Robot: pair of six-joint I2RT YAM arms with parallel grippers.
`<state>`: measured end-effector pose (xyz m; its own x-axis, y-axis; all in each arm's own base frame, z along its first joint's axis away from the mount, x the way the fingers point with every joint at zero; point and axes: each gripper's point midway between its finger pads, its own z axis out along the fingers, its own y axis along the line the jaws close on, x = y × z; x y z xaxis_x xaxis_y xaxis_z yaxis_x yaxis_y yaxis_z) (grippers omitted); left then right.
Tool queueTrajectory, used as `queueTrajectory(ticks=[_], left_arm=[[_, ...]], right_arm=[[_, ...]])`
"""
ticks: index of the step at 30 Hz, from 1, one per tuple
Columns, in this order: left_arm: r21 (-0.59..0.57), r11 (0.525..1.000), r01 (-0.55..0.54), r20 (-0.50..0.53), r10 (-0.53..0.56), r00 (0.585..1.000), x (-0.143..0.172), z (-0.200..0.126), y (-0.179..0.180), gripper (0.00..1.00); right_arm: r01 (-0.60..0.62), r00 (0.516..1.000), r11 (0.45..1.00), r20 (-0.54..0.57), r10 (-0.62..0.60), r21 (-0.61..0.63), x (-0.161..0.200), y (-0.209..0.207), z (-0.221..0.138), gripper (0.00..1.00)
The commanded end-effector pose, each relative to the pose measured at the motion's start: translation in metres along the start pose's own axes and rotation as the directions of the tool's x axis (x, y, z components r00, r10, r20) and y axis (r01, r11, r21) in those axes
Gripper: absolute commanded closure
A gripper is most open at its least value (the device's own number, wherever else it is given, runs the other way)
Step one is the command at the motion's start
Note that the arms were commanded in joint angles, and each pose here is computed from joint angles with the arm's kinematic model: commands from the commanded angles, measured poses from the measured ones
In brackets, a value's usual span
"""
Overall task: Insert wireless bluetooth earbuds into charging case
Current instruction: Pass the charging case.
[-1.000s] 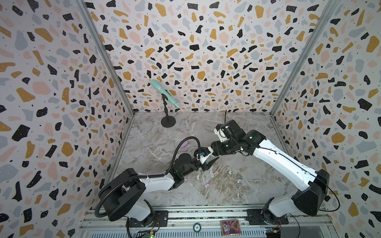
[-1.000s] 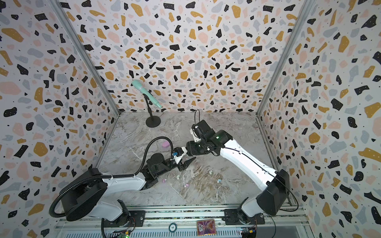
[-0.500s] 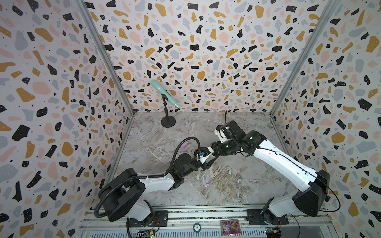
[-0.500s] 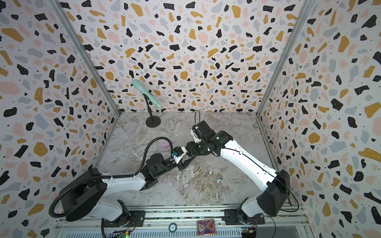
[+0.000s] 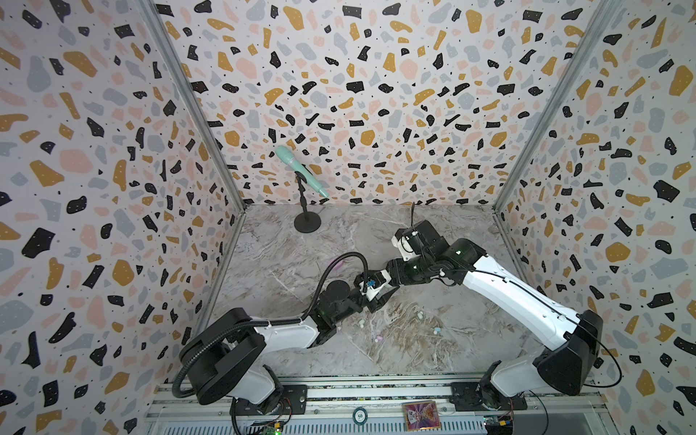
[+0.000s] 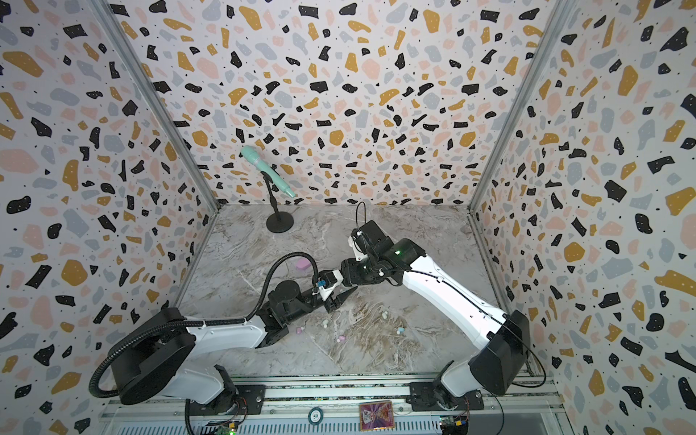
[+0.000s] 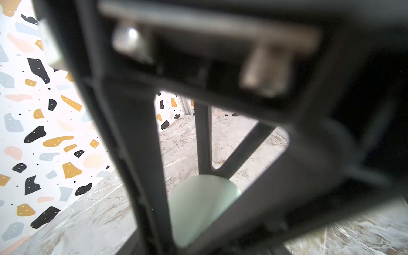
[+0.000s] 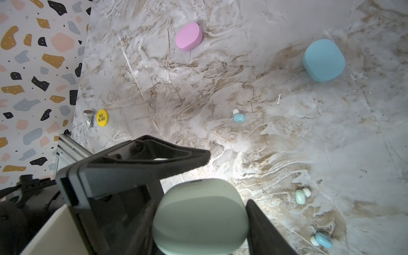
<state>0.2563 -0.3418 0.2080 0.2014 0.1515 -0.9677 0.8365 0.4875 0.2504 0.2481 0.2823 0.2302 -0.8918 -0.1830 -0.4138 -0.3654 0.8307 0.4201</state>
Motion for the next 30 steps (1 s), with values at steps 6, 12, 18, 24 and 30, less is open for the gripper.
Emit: queueTrajectory(ticks=[6, 12, 18, 24, 30], left_arm=[[-0.012, 1.0, -0.026, 0.067, 0.027, 0.997, -0.0224, -0.0001, 0.0025, 0.42], [-0.007, 1.0, -0.021, 0.074, 0.021, 0.997, -0.0245, -0.0004, 0.0019, 0.42], [-0.006, 1.0, -0.02, 0.064, 0.02, 0.998, -0.0212, 0.0002, 0.0016, 0.43], [-0.005, 1.0, -0.019, 0.062, 0.02, 0.998, -0.021, 0.0006, 0.0015, 0.47], [-0.007, 1.0, -0.022, 0.078, 0.023, 0.997, -0.027, -0.0006, 0.0025, 0.42]], right_arm=[[0.004, 0.999, 0.999, 0.042, -0.003, -0.035, -0.0032, 0.007, -0.0168, 0.47], [0.004, 0.999, 0.999, 0.038, -0.003, -0.034, -0.0015, 0.0063, -0.0156, 0.47], [0.004, 0.999, 0.999, 0.047, -0.002, -0.037, -0.0027, 0.007, -0.0179, 0.47], [0.005, 0.999, 0.999, 0.046, -0.004, -0.037, -0.0022, 0.0072, -0.0176, 0.47], [0.001, 0.999, 1.0, 0.034, 0.0, -0.031, 0.0017, 0.0037, -0.0133, 0.47]])
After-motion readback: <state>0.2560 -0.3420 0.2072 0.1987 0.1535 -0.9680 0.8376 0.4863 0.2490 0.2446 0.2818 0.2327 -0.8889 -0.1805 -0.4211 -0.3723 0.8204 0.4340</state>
